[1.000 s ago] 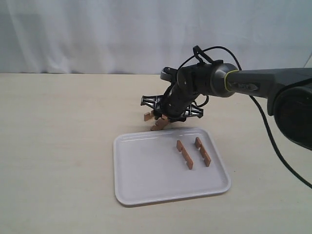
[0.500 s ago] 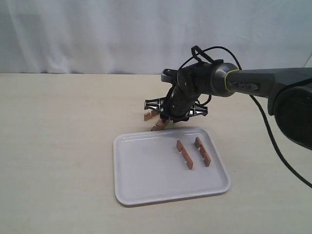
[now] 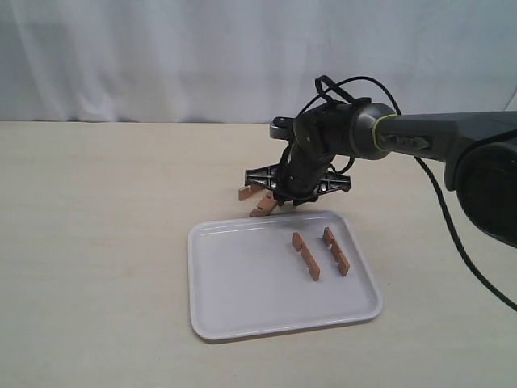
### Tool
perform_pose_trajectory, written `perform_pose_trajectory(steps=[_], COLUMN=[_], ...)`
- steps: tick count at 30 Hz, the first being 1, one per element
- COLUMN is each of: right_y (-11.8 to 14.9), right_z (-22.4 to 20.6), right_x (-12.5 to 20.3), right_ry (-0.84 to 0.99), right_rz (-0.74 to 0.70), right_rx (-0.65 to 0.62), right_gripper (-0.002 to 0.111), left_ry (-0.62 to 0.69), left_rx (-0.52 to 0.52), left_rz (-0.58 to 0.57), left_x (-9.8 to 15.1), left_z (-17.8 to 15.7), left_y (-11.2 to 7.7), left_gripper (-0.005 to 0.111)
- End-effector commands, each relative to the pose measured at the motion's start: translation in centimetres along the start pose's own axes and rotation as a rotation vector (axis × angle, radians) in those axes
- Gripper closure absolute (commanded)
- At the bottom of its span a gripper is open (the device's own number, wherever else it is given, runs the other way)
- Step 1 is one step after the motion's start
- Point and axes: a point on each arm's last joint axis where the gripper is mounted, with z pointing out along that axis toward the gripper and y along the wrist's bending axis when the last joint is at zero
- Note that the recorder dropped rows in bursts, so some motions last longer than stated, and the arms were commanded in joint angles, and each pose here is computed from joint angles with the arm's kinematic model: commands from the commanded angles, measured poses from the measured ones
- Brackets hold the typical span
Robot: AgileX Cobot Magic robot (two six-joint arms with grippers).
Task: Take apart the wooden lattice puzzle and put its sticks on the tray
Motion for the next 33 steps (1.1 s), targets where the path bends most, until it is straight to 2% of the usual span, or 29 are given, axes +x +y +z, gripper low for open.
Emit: perform_pose_trajectory(steps=[1,3,8,10,13,19,33], right_y=[0.2,0.3,1.9,2.8,3.8,4.0,4.7], right_z=[-2.3,-3.1,-3.8,-3.9,-4.4,-4.9,-1.6], right_x=[-0.9,-1.1,-0.4,0.1,0.1,-0.4,0.1], right_ry=[-0.029,-0.037,-0.026,-0.033,-0.046,0.027,-0.019], right_rz=[0.021,0.022,-0.061,-0.105,-0.118,-0.092,-0.111], right_rx=[-0.029,-0.039,-0.042,-0.034,-0.008,0.082,0.097], right_gripper=[0.081,0.078,0.057,0.054,0.054,0.054,0.054], left_ry=[-0.009,-0.009,-0.009,-0.009,-0.009,-0.009,-0.009], left_rx=[0.002,0.002,0.002,0.002,0.002,0.002,0.002], left_rz=[-0.004,-0.004,-0.004,-0.004,-0.004,-0.004,-0.004], left_x=[0.0,0.0,0.0,0.0,0.0,0.0,0.0], left_z=[0.0,0.0,0.0,0.0,0.0,0.0,0.0], left_y=[0.0,0.0,0.0,0.0,0.0,0.0,0.0], left_gripper=[0.107,0.107,0.107,0.107,0.107,0.107,0.107])
